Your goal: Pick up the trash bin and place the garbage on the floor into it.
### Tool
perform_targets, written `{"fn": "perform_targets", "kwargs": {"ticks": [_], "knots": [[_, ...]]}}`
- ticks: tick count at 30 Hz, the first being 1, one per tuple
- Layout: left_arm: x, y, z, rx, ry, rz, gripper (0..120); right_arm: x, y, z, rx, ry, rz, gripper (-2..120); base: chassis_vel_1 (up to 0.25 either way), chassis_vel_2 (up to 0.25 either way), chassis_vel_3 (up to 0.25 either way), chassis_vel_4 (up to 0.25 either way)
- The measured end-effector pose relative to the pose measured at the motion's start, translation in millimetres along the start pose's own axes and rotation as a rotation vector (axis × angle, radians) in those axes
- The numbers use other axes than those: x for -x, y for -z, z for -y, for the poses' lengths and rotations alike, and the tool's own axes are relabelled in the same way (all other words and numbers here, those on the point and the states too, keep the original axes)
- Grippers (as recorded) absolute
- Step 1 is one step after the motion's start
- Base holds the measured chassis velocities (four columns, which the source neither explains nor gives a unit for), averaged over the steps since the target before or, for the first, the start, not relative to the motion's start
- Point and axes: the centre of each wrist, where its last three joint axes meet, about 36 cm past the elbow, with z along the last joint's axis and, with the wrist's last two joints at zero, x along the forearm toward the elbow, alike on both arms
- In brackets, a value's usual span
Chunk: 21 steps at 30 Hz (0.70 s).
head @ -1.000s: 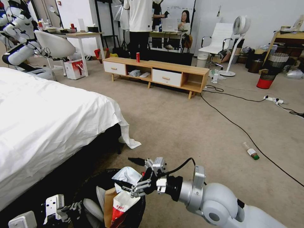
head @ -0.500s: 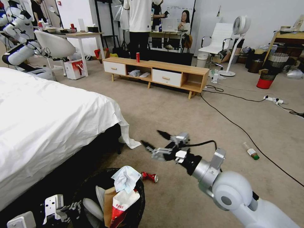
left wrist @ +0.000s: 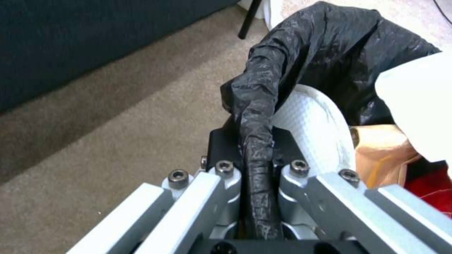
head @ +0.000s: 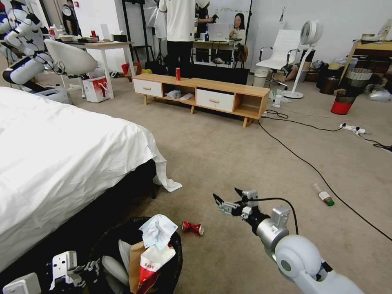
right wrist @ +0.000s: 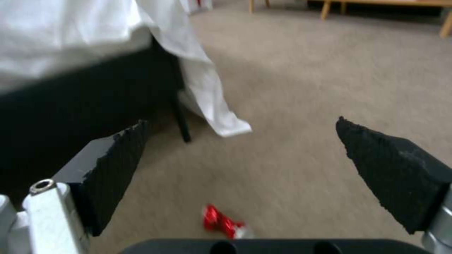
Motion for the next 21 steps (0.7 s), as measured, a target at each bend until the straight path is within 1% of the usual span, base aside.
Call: {"fn": "perform_targets", "kwargs": {"ticks": [5,10,12,16,17,18,19,21], "knots": [[-0.6,1.4,-1.4,0.003,0.009,0.005,4,0.4,-16.5,9.2,-0.013,-0.018,-0.064,100,0.000,0.000,0.000,0.000],[-0.9,2.2,-2.4,0.006,0.016,0.010,4,-3.3,-31.8,10.3,-0.018,-0.013,-0.110,100,0.000,0.000,0.000,0.000],[-1.0,2.3,-2.5,0.006,0.017,0.010,4,-6.2,-46.9,9.7,-0.032,-0.024,-0.143,100,0.000,0.000,0.000,0.000],[-1.0,2.2,-2.4,0.006,0.017,0.010,4,-10.0,-56.9,9.8,-0.043,-0.035,-0.163,100,0.000,0.000,0.000,0.000],[-0.9,2.0,-2.3,0.005,0.017,0.010,4,-13.1,-64.0,9.2,-0.043,-0.043,-0.177,100,0.000,0.000,0.000,0.000],[-0.9,1.8,-2.1,0.005,0.017,0.009,4,-17.0,-71.6,9.0,-0.044,-0.054,-0.184,100,0.000,0.000,0.000,0.000],[-0.9,1.8,-2.1,0.005,0.017,0.009,4,-17.0,-71.6,9.0,-0.044,-0.054,-0.184,100,0.000,0.000,0.000,0.000],[-0.8,1.5,-1.9,0.004,0.017,0.009,4,-23.1,-85.6,9.7,-0.049,-0.069,-0.144,100,0.000,0.000,0.000,0.000]]}}
